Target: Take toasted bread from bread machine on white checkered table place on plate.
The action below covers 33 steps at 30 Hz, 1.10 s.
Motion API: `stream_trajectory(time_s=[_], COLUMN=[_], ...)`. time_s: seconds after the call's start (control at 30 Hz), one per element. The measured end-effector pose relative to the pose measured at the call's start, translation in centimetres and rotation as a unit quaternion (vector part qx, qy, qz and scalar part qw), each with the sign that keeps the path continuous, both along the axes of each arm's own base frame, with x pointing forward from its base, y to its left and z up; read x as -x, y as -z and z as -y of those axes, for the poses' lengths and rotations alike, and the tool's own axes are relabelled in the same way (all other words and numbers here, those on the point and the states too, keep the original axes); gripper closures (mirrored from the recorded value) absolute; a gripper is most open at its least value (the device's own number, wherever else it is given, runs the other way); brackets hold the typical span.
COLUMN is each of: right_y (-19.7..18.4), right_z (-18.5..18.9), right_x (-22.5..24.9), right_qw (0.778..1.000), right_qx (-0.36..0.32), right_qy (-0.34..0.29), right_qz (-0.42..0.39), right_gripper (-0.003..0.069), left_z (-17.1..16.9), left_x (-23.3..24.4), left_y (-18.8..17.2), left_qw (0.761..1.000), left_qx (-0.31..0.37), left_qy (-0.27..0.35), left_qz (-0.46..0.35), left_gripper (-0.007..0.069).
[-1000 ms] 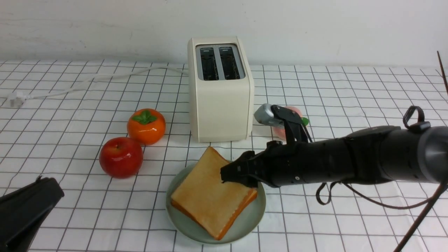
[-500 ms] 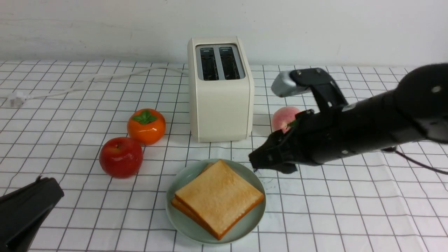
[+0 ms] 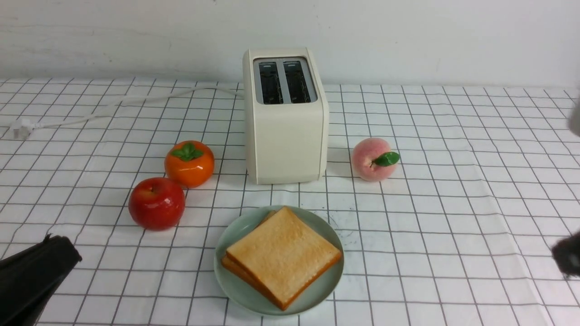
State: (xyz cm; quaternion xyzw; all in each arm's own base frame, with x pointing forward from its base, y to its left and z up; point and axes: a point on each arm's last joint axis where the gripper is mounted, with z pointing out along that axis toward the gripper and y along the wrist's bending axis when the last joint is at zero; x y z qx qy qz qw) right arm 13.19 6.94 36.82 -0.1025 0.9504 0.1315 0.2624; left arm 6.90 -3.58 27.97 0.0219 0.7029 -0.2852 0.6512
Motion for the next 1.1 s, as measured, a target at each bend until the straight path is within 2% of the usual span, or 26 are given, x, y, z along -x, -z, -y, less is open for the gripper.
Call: stream_trajectory(time_s=[0.33,0.6,0.73,0.83,0.87,0.93,0.97,1.1], right_y=[1.9,1.5,1.8,3.1,3.7,4.5,6.6,11.9], right_z=[4.2,5.8,6.5,6.7,6.6,6.5,6.5,6.7], right_x=[8.8,12.1,13.4,13.9,13.8,13.4,12.4,10.0], right_qw=[0.997,0.989,0.983,0.971,0.959,0.95,0.933,0.917], right_qx=[-0.04,-0.071,-0.071,-0.057,-0.05,-0.039,-0.014,0.018], right_qy=[0.019,0.019,0.064,0.12,0.142,0.152,0.167,0.18], right_qz=[0.061,0.126,0.159,0.199,0.241,0.27,0.319,0.354], right_gripper=[0.0662,0.0657,0.0655,0.0655,0.0655,0.0655,0.0655,0.0654], left_z=[0.0,0.0,0.0,0.0,0.0,0.0,0.0,0.0], left_x=[0.0,0.0,0.0,0.0,0.0,0.0,0.0,0.0], left_y=[0.0,0.0,0.0,0.0,0.0,0.0,0.0,0.0], left_qw=[1.0,1.0,1.0,1.0,1.0,1.0,1.0,1.0], left_qx=[0.001,0.001,0.001,0.001,0.001,0.001,0.001,0.001], left_qy=[-0.001,-0.001,-0.001,-0.002,-0.002,-0.002,-0.002,-0.002], left_qz=[0.0,0.0,0.001,0.001,0.001,0.001,0.001,0.001], left_gripper=[0.0638,0.0638,0.0638,0.0638,0.0638,0.0638,0.0638,0.0638])
